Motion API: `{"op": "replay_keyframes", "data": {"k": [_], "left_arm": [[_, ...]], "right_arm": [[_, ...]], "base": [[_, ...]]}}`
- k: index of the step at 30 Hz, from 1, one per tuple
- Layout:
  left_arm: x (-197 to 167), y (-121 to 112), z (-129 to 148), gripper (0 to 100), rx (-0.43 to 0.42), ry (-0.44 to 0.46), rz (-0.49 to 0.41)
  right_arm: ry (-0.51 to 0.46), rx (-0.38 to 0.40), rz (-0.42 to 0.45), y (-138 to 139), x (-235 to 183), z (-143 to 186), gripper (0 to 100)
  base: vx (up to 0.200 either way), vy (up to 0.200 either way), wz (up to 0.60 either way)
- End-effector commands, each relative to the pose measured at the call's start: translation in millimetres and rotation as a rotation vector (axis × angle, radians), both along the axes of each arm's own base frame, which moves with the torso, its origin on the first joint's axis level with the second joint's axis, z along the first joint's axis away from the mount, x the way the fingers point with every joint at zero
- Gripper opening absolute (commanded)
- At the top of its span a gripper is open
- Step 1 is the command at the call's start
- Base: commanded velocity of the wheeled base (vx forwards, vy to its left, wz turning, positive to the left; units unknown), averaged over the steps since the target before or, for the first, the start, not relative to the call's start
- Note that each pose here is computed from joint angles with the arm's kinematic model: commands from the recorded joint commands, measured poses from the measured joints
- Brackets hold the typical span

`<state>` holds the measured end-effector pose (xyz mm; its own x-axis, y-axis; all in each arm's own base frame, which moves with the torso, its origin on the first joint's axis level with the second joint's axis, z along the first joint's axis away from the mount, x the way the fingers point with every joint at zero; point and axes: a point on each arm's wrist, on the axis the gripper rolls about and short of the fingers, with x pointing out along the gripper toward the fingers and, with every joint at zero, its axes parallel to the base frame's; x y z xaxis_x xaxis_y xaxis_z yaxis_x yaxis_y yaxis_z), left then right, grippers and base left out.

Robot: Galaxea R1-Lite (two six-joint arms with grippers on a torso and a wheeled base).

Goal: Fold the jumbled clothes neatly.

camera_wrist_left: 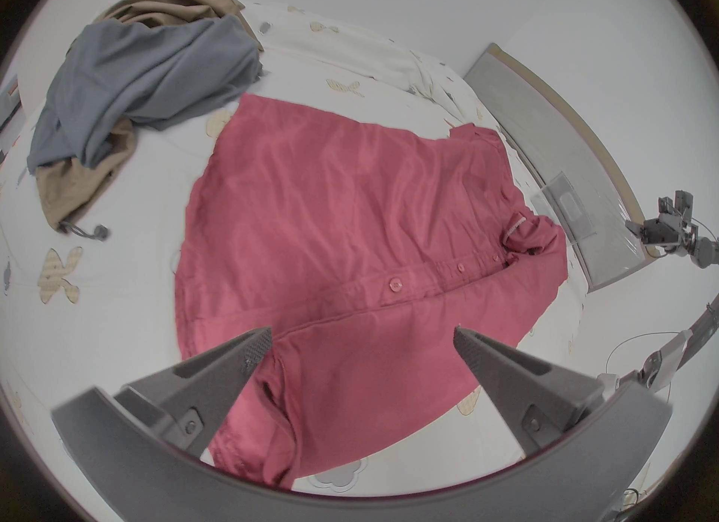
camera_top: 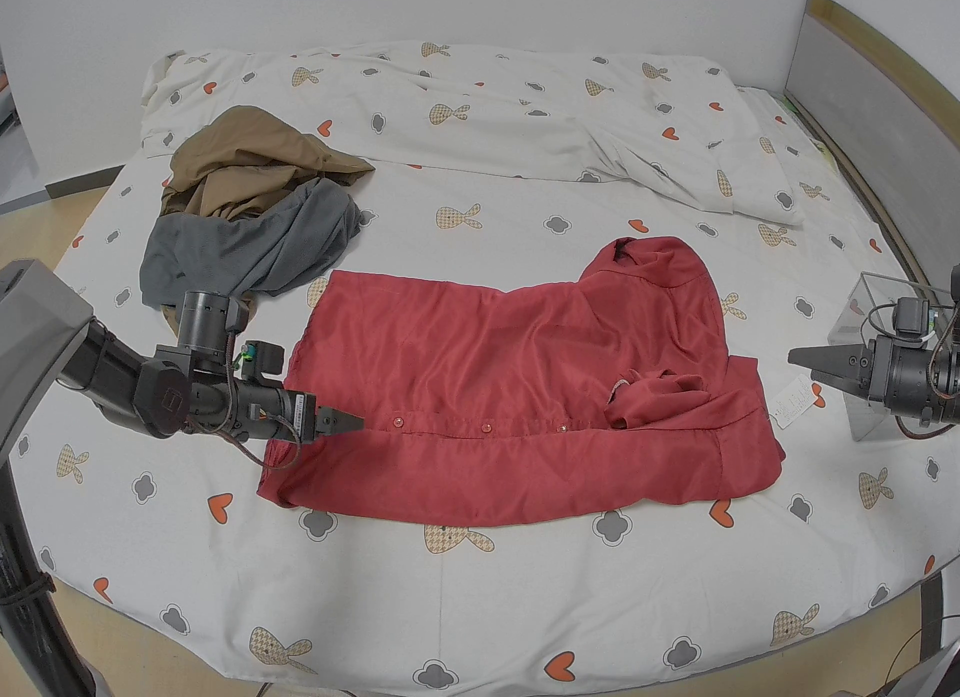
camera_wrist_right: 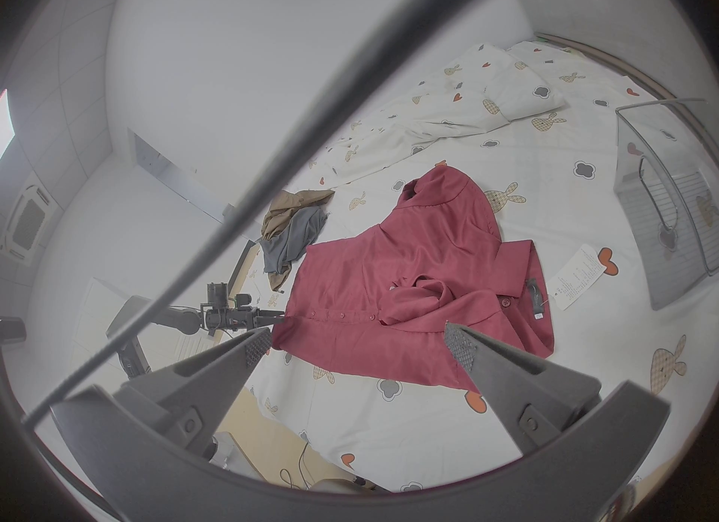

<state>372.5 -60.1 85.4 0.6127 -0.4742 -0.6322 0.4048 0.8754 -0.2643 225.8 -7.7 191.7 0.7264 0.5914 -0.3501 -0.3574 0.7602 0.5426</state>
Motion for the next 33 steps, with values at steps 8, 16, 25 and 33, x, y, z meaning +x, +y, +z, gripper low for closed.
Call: {"op": "replay_keyframes", "data": {"k": [8, 16, 25, 33], "left_arm": [[-20.8, 21.2, 4.2, 100, 0.006, 0.016, 0.052], [-26.5, 34.0, -14.5, 100, 0.012, 0.057, 0.087], [-14.8, 32.8, -39.1, 0, 0.01, 0.055, 0.086], [-13.0, 42.7, -41.0, 0, 0.01, 0.056, 0.114]], "right_arm": [[0.001, 0.0, -0.001, -0.3, 0.2, -0.3, 100], [0.001, 0.0, -0.001, -0.3, 0.2, -0.3, 100], [-0.001, 0.0, -0.001, -0.3, 0.0, 0.1, 100], [0.001, 0.0, -0.001, -0.3, 0.2, -0.3, 100]], "base": [[0.0, 0.0, 0.0], [0.0, 0.0, 0.0], [0.0, 0.0, 0.0], [0.0, 0.0, 0.0]]}}
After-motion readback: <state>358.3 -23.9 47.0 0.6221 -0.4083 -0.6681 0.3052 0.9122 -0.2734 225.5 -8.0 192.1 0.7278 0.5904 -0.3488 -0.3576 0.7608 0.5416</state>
